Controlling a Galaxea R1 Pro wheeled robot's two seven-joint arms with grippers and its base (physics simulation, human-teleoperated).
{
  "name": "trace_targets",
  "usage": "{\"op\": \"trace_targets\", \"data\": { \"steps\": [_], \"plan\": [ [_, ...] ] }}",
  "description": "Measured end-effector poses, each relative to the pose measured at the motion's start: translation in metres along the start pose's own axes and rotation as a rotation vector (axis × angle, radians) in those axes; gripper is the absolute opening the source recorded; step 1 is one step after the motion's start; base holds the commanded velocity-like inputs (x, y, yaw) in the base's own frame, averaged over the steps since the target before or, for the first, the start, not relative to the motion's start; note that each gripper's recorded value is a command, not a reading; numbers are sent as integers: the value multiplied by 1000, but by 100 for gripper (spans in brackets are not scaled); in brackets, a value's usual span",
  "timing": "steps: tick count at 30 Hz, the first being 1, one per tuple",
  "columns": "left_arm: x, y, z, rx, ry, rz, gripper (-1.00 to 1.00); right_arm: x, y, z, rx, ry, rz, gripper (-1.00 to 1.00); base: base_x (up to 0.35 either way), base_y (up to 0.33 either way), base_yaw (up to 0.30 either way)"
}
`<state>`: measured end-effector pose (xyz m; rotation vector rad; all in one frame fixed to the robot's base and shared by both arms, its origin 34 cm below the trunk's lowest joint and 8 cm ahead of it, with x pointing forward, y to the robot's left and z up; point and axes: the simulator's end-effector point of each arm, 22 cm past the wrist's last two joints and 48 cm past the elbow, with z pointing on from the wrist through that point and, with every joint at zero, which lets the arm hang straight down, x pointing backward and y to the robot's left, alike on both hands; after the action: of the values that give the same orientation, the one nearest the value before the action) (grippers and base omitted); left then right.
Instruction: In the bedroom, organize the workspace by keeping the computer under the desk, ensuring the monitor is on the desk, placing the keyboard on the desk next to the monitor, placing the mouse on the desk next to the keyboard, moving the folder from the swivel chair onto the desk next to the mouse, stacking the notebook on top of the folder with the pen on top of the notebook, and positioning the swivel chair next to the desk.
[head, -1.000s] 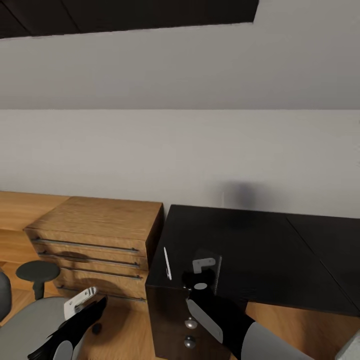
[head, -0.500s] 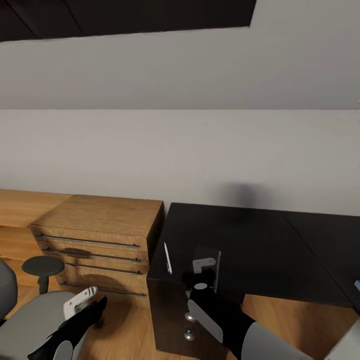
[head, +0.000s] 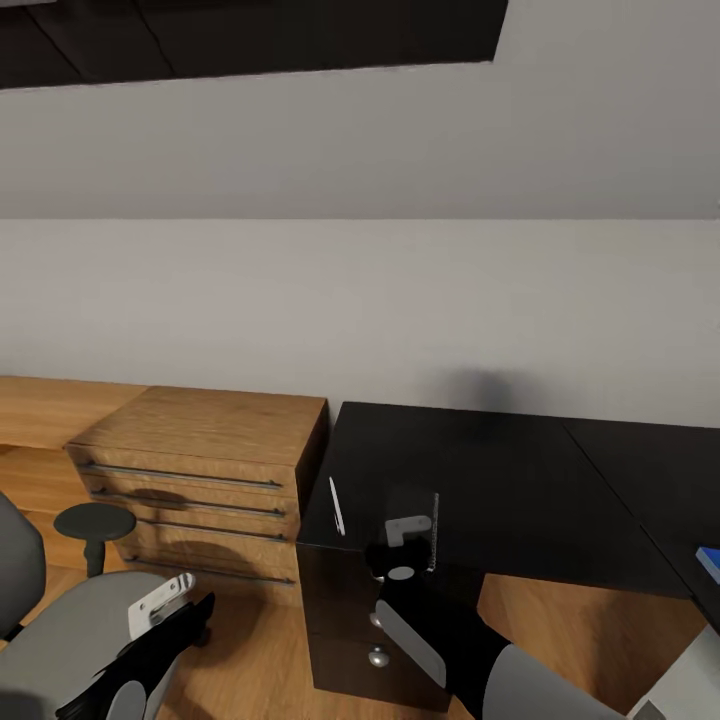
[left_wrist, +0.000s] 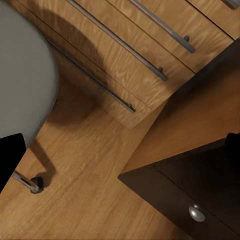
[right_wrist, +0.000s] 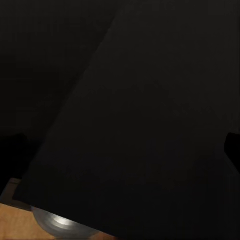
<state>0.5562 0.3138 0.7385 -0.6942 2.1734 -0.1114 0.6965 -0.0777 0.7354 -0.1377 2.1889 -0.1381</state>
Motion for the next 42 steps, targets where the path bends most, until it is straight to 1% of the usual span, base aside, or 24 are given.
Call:
{"op": "trace_targets", "data": {
  "steps": [4, 9, 33, 39, 42],
  "plan": [
    [1, 0, 0, 0, 2, 1, 100, -3, -2, 0, 11, -14, -28, 100, -2, 0, 0],
    [1, -1, 0, 1, 3, 2, 100, -9, -3, -1, 16, -35, -39, 100, 0, 0, 0],
    [-25, -14, -23, 1, 6, 4, 100, -42, -11, -22, 19, -42, -39, 100, 0, 0, 0],
    [-21, -20, -23, 13, 14, 14, 100, -46, -13, -22, 22, -54, -24, 100, 0, 0, 0],
    [-18, -27, -23, 26, 18, 25, 100, -52, -12, -23, 18, -74, -9, 100, 3, 0, 0]
  ]
}}
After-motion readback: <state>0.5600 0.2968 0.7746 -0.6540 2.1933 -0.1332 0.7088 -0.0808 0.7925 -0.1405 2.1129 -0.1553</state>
